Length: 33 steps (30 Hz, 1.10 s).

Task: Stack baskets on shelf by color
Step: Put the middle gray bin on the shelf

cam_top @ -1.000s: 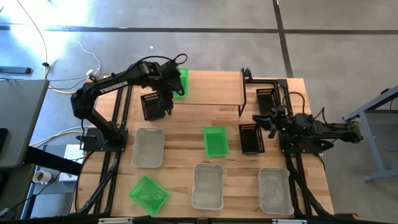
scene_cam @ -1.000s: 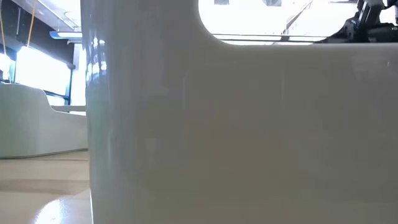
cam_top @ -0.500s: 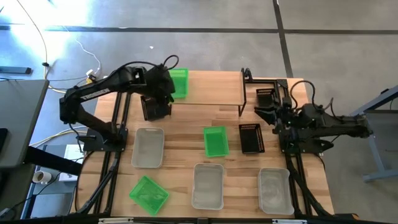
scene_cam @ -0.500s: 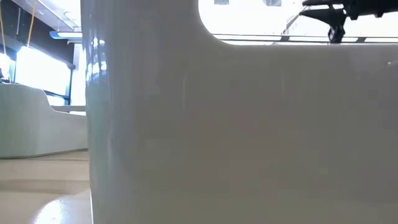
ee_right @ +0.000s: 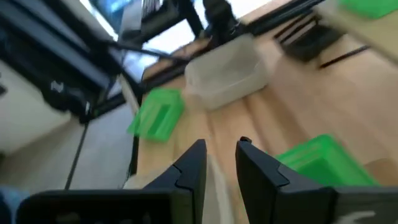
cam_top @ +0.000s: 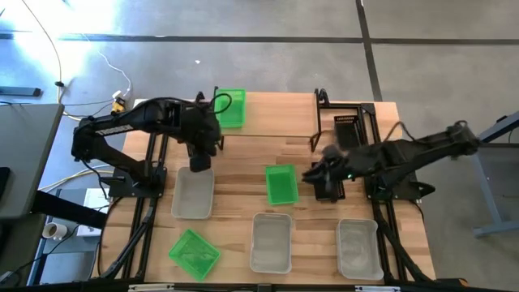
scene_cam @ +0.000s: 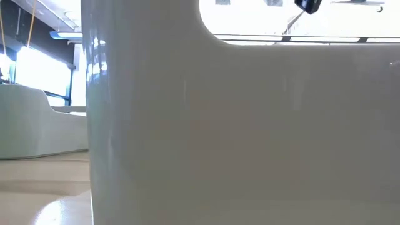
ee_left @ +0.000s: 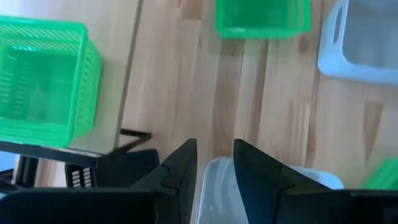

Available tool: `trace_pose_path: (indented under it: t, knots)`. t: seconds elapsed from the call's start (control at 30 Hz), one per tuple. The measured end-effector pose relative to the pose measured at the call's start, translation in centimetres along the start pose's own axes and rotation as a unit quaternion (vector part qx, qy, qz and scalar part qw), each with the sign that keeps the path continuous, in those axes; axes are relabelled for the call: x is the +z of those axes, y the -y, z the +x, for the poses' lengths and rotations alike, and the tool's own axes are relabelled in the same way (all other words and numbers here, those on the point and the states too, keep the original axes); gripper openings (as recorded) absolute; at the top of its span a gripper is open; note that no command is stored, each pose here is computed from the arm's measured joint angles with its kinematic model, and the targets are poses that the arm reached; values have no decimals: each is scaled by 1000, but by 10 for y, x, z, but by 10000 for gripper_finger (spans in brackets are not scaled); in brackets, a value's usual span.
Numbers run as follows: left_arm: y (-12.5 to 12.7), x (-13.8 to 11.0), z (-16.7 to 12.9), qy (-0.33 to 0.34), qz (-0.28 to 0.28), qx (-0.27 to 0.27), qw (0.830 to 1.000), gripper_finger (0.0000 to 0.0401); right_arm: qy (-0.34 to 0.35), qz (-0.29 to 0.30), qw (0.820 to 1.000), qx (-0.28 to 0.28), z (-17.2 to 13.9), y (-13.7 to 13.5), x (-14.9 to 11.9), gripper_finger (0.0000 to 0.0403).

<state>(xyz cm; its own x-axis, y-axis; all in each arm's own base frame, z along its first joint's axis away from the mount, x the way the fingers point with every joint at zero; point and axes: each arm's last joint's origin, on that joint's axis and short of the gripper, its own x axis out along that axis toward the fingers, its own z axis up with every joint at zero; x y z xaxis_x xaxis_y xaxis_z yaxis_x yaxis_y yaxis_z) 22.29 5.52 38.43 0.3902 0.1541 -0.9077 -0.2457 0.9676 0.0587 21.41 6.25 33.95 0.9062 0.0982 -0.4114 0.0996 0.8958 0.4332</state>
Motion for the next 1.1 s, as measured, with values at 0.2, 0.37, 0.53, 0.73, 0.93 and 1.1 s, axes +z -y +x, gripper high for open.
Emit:
trace_pose_path:
  t: [0.2, 0.37, 0.53, 0.73, 0.93, 1.1]
  knots:
    - [2, -1, 0, -2, 13, -2, 1000, 97, -52, -29, 998, 16, 33, -40, 3, 73]
    - [2, -1, 0, -3, 13, 2, 1000, 97, -82, -47, 995, 27, 57, -65, -5, 73]
    - [2, -1, 0, -3, 13, 5, 1000, 97, -114, -54, 992, 27, 82, -83, -21, 75]
    - [2, -1, 0, -4, 13, 8, 1000, 97, -171, -34, 984, 37, 113, -95, -43, 112]
    - [1, -1, 0, -4, 13, 19, 1000, 97, -203, -52, 975, 76, 138, -114, -69, 145]
    - [1, -1, 0, -4, 13, 19, 1000, 97, -227, -66, 969, 75, 153, -125, -92, 144]
